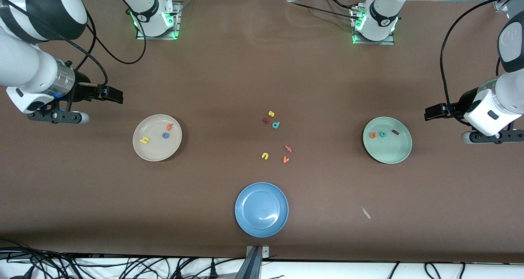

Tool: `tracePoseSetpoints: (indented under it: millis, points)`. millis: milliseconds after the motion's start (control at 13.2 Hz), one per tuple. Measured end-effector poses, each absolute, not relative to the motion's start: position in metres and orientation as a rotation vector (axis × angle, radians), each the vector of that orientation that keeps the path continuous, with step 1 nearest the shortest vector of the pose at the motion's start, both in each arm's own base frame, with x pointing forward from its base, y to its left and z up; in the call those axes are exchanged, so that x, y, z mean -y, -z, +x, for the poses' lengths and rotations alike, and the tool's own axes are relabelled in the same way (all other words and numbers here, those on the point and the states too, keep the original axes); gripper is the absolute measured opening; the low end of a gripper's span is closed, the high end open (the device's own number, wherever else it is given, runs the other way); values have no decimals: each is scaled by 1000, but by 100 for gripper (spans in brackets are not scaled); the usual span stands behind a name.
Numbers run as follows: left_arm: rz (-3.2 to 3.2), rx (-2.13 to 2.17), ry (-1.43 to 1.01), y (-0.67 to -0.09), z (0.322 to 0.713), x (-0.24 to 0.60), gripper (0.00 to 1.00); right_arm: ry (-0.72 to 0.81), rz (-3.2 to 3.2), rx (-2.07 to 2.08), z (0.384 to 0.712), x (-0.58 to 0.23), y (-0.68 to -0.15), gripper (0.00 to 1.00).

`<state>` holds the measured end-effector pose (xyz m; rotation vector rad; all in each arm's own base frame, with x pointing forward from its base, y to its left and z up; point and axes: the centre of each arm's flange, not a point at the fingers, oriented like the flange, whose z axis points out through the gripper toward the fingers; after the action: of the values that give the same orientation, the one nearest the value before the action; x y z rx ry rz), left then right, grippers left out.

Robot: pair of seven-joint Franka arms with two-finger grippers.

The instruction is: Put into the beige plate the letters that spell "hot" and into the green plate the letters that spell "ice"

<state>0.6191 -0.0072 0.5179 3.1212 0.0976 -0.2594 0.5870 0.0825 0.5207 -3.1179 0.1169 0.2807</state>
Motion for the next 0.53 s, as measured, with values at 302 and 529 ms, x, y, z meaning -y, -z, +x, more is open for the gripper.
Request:
tracePoseSetpoints:
  millis: [302, 529]
  points:
    - [3121, -98, 262, -517, 619, 7, 100, -280, -3118, -116, 587, -83, -521, 100]
    - [3121, -98, 263, -517, 619, 7, 100, -280, -3118, -116, 587, -83, -521, 100]
